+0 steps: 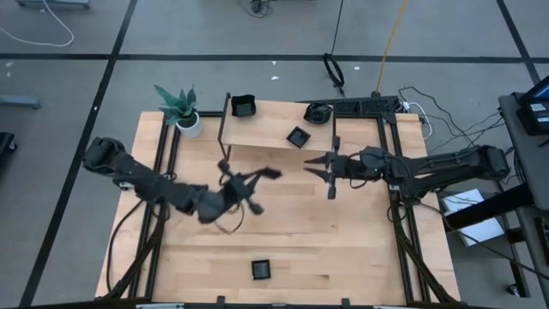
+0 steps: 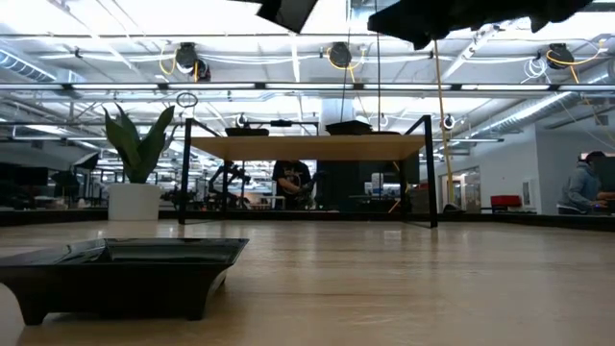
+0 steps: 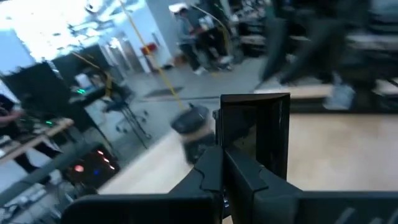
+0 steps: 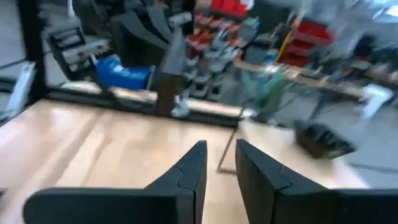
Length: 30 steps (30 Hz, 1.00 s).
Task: Pick & Place Mini shaped plates
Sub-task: Stack the black square plate on top of the other black square plates on the shelf
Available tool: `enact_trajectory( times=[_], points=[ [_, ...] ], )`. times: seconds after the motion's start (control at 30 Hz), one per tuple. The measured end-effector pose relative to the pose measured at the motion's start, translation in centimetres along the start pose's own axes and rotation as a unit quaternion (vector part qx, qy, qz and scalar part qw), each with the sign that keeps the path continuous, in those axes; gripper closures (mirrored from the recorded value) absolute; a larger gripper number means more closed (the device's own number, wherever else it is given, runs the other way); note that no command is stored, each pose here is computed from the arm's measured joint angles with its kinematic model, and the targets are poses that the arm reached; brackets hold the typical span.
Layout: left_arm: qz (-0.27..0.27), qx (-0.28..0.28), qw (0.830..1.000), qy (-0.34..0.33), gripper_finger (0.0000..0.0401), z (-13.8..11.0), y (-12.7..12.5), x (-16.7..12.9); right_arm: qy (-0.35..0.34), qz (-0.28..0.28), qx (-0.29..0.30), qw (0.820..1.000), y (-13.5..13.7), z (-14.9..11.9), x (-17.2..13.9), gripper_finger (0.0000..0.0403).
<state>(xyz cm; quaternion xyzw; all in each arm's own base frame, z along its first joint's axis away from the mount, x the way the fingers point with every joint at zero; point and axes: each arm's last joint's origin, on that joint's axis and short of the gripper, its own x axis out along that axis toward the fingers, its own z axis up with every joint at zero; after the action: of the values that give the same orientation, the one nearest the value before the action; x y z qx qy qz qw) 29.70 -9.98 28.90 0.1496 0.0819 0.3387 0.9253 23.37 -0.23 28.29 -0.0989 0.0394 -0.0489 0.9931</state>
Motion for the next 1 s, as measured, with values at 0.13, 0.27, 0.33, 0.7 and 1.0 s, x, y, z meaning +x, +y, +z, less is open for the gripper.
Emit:
enact_trajectory(
  times=[0.13,0.27,0.33,0.7,1.0],
  points=[
    [-0.001,0.006,1.000,-0.029,0.0395,0.4,1.3,2.8,-0.024,-0.031,-0.012,0.999,0.6,-1.1,0.2,0.0318],
    [-0.001,0.027,0.999,-0.046,0.0397,0.2,2.2,4.8,-0.017,-0.069,-0.022,0.997,1.1,-2.2,1.0,0.0288],
    [0.011,0.049,0.997,-0.054,0.0397,0.3,2.5,5.4,-0.025,-0.101,-0.019,0.994,1.2,-2.6,1.4,0.0272],
    [0.033,0.141,0.987,-0.072,0.0397,-0.2,2.1,6.6,-0.141,-0.136,0.020,0.980,1.0,-3.6,3.5,0.0266],
    [0.035,0.146,0.986,-0.070,0.0398,-0.2,2.1,6.6,-0.159,-0.102,0.065,0.980,0.0,-4.6,4.3,0.0281]
  ],
)
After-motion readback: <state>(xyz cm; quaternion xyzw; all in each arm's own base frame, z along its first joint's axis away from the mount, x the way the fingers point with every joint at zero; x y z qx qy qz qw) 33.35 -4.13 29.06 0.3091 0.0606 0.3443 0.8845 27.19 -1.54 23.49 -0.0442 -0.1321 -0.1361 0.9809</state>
